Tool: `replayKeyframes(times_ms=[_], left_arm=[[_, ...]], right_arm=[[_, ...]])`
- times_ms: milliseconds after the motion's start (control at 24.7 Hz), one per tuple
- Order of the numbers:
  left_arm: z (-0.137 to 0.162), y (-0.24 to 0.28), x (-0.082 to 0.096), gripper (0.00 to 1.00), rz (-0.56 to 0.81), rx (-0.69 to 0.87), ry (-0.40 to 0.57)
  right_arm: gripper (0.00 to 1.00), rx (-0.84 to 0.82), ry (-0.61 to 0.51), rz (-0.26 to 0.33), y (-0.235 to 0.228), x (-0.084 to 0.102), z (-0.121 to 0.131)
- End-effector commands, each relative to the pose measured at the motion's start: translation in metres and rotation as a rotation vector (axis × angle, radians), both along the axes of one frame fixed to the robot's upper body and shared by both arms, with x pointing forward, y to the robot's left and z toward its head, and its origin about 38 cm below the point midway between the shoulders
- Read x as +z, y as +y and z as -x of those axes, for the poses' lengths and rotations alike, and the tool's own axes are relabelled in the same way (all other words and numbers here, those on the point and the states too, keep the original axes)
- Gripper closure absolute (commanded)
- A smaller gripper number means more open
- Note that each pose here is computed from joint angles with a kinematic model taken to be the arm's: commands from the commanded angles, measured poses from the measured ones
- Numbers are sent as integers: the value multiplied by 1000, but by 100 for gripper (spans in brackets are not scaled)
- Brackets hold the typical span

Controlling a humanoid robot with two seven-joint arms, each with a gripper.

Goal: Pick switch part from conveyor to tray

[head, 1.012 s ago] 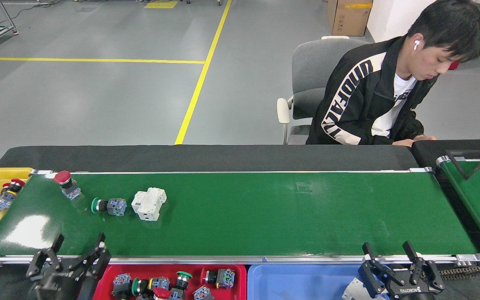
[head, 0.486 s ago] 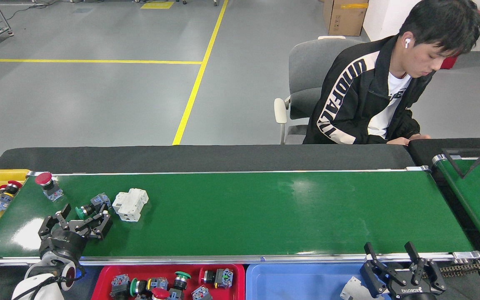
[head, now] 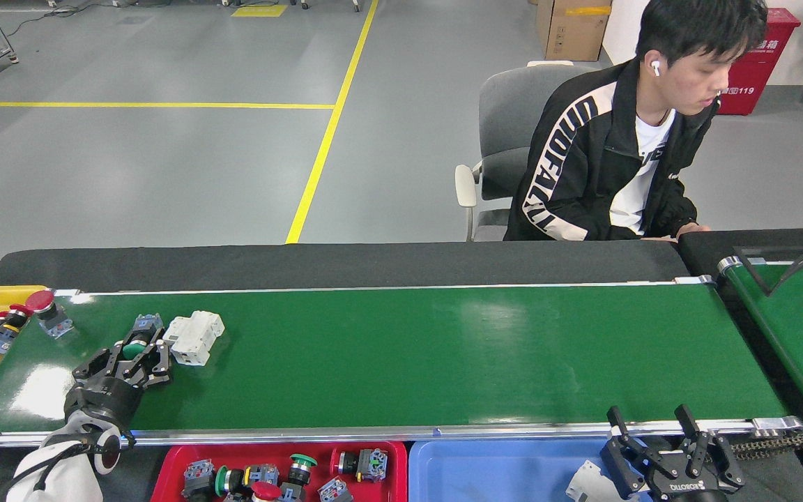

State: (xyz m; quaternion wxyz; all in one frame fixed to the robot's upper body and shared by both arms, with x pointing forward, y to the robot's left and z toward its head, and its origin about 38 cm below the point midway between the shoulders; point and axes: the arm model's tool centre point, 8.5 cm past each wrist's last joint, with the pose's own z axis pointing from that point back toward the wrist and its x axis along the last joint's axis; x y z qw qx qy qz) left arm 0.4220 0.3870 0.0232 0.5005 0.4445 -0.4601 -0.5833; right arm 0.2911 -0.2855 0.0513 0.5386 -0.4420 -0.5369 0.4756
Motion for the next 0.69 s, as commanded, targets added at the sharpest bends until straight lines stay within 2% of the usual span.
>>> replayKeyframes(times_ms=[0,121,283,324,364,405,445,647], left_arm=[[15,-7,20,95,-21,-66,-79],[62,-28,22,94,-56,-147,-110],[152,-72,24,91,-53,-339,-118],[166,-76,23,80,-54,-367,-105],[174,-80,21,52,-49,-374,-93],[176,-81,20,29,-48,-375,-89],[178,-79,18,0,-58,-383,-77],[179,-75,20,0,-52,-361,-88]], right_arm=[[4,4,-21,2,0,5,-1],[4,4,-19,2,0,5,0],[4,-1,-18,3,-1,4,1],[4,-1,-18,3,-1,4,1],[4,-3,-17,4,-2,4,2],[4,-3,-17,4,-2,4,2],[4,-4,-15,4,-2,4,2],[4,-7,-8,6,-4,2,5]])
